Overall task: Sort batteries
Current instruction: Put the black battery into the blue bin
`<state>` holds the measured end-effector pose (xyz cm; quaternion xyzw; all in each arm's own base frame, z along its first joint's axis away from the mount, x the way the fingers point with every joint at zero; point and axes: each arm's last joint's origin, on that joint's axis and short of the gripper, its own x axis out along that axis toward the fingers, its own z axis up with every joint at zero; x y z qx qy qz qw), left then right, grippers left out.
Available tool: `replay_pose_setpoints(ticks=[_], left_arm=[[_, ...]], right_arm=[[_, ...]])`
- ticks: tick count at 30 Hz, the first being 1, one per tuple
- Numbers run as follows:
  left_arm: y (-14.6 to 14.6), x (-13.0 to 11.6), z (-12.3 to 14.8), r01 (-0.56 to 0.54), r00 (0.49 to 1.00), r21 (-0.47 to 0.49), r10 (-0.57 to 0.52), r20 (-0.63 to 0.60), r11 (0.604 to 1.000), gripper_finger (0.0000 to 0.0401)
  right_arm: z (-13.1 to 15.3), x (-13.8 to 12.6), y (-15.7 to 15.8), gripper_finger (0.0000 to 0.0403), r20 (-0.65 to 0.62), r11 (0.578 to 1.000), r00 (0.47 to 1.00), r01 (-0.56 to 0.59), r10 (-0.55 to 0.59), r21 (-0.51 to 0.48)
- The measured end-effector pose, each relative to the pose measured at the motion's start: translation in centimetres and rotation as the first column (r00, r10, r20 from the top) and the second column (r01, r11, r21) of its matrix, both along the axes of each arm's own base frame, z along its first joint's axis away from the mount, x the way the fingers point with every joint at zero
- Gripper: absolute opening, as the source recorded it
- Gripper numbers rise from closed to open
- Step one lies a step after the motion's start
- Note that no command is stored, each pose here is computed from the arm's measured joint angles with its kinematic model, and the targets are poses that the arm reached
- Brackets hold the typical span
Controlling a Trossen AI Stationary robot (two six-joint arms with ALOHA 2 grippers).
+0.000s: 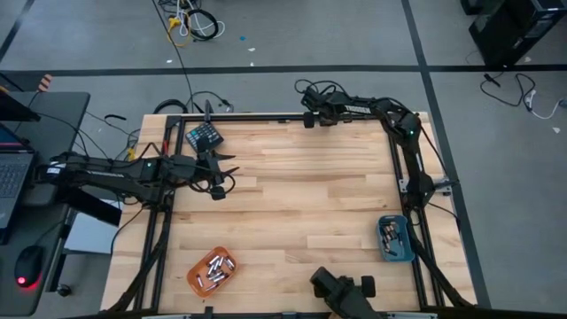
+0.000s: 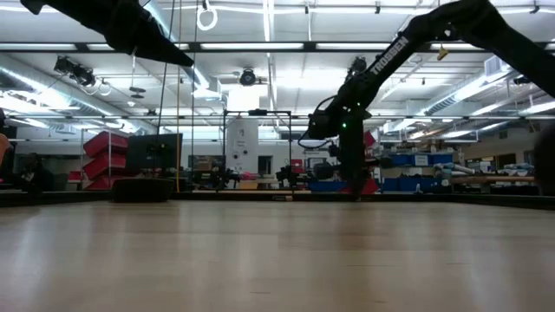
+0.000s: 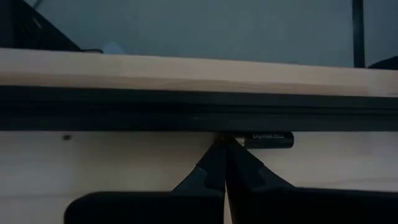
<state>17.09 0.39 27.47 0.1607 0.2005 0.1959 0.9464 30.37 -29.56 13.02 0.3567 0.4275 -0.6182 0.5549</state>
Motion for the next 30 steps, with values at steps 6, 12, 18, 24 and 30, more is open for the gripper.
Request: replay_pose_setpoints(ticks=[6,12,18,24,30], left_arm=[[0.0,0.0,0.0,0.001,1.000,0.008,-0.001,0.000,1.000,0.0158],[0.0,0.0,0.2,0.002,1.000,0.025,-0.002,0.006,1.000,0.0158],[0.0,0.1,0.2,0.002,1.000,0.024,-0.002,0.010,1.000,0.0158],[0.0,0.0,0.1,0.001,1.000,0.023,-0.001,0.002,1.000,0.0158],[0.0,0.0,0.1,0.001,1.000,0.023,-0.001,-0.002,1.000,0.0158]], right_arm=[[-0.1,0.7,1.0,0.0000,-0.012,0.998,0.998,-0.064,0.064,0.028],[4.6,0.9,2.2,0.0000,0.042,0.993,0.994,-0.101,0.103,-0.063],[4.9,-0.9,0.9,0.0000,-0.021,0.994,0.998,-0.057,0.055,-0.090],[2.0,-1.3,-0.2,0.0000,-0.047,0.999,0.998,-0.046,0.045,-0.011],[-0.3,-0.9,-0.4,0.0000,-0.067,0.998,0.996,-0.050,0.052,0.031]])
